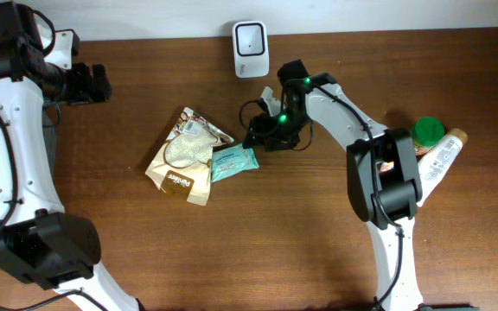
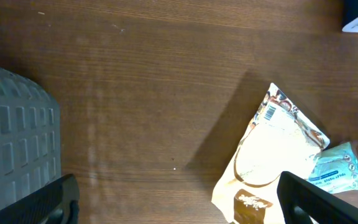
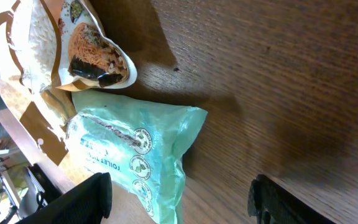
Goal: Scan the item barcode
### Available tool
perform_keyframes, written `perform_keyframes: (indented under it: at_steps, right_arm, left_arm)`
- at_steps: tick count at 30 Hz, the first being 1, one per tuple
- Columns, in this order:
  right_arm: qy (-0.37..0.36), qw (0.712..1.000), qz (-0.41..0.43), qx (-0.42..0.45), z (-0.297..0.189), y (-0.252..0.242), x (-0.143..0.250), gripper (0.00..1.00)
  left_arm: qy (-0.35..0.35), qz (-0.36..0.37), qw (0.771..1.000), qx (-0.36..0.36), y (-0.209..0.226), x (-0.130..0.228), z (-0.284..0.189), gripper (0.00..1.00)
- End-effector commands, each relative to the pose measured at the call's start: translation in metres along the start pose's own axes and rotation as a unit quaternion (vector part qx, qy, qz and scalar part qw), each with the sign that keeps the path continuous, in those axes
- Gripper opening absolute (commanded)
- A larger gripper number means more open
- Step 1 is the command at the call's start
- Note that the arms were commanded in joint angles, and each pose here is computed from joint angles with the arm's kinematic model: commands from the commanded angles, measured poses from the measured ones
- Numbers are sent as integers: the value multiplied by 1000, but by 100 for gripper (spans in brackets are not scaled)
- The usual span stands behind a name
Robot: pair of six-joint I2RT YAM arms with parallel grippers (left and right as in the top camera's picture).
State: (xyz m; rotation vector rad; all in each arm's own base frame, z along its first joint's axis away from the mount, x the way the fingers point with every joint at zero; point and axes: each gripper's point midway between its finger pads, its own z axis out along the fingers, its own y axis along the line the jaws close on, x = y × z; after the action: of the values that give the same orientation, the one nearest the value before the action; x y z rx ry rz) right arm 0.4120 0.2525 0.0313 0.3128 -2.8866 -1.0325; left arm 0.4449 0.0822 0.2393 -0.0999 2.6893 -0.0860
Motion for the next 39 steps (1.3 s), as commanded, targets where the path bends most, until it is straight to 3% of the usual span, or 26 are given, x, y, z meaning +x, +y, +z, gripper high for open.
perform_keyframes:
  at_steps: [1, 6, 10, 14, 15, 16, 17, 18, 20, 26, 31, 39]
  right_arm:
    - [20, 1000, 2, -16, 14, 1, 8, 69]
    - [25, 999, -8, -26, 21, 8, 10, 68]
    - [27, 999, -11, -39, 29, 13, 13, 66]
    - [22, 999, 12, -39, 36, 7, 13, 60]
    - [22, 999, 14, -40, 36, 7, 13, 57]
    - [20, 999, 14, -40, 36, 7, 12, 53]
    - [19, 999, 16, -40, 36, 7, 12, 47]
    - [19, 999, 20, -40, 36, 7, 12, 41]
    - [19, 999, 20, -40, 36, 7, 12, 35]
    - [16, 999, 19, -44, 35, 8, 10, 34]
    - [16, 999, 21, -48, 34, 7, 9, 34]
    - [16, 998, 20, -49, 34, 8, 9, 34]
  left_arm:
    - [-27, 8, 999, 31, -7, -12, -3, 99]
    - [-36, 7, 991, 132, -42, -14, -9, 99]
    - [-42, 9, 986, 164, -53, -17, -10, 99]
    - [40, 7, 982, 187, -77, 16, 12, 99]
    - [59, 8, 980, 192, -85, 24, 18, 95]
    - [78, 5, 977, 196, -92, 33, 25, 84]
    - [104, -8, 974, 201, -103, 45, 38, 26]
    - [119, -17, 972, 202, -110, 53, 47, 0]
    - [139, -30, 969, 203, -120, 64, 60, 0]
    - [193, -13, 953, 234, -178, 110, 99, 0]
    - [192, -27, 953, 231, -211, 136, 138, 0]
    - [204, -49, 951, 225, -212, 160, 168, 0]
